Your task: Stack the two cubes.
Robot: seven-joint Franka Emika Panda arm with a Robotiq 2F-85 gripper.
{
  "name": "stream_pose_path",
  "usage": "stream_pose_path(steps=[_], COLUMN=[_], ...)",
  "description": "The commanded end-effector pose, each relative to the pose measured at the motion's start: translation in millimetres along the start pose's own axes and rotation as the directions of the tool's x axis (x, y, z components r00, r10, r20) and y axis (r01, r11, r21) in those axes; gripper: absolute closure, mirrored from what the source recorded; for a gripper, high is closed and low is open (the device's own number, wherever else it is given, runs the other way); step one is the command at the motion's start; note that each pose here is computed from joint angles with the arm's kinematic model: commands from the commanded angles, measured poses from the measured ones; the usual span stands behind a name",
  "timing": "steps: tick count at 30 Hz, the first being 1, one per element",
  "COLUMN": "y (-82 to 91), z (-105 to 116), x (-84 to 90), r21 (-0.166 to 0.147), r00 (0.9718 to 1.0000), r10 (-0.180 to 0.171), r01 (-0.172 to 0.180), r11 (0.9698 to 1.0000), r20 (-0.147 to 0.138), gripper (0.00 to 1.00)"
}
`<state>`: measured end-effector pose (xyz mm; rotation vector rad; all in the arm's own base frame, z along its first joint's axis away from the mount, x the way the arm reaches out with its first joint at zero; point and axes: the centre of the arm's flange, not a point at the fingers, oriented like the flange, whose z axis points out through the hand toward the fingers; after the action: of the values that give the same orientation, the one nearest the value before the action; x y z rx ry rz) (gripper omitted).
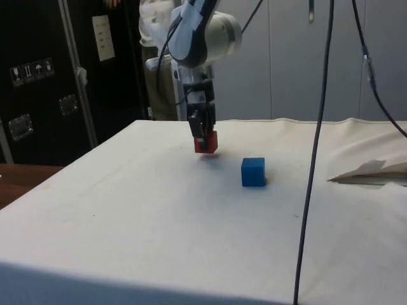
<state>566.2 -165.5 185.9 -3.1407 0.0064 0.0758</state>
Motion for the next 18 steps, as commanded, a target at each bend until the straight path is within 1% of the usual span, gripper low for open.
stream_pose_path(steps=[1,2,5,7,8,9,14,15,16,17,18], y=[0.2,1.2,1.4,1.6,1.1,1.9,2.7,2.7,2.3,3.4,3.1], z=[-10.5,-17.4,-27.2,-37.7,-35.0,-41.0,-56.9,-56.9,-58.4,-62.4,-65.1], x=[-1.2,-1.0,-0.2,0.7,0.7,0.8,3.2,3.2,4.0,3.8,3.8], r21=[-0.001,0.003,0.009,0.014,0.022,0.016,0.021,0.021,0.029,0.020,0.021], r00=[1.0000,1.0000,0.9999,0.9998,0.9998,0.9998,0.9995,0.9995,0.9995,0.9994,0.9994], r10=[0.002,0.006,0.011,0.016,0.011,0.018,0.030,0.030,0.026,0.034,0.034], r01=[-0.002,-0.006,-0.011,-0.016,-0.011,-0.018,-0.030,-0.030,-0.026,-0.033,-0.034], r11=[1.0000,1.0000,0.9999,0.9998,0.9997,0.9997,0.9993,0.9993,0.9992,0.9992,0.9992], r20=[0.004,0.001,-0.002,-0.009,-0.018,-0.010,-0.009,-0.009,-0.017,-0.007,-0.007], gripper=[1.00,1.00,1.00,1.00,1.00,1.00,1.00,1.00,1.00,1.00,1.00])
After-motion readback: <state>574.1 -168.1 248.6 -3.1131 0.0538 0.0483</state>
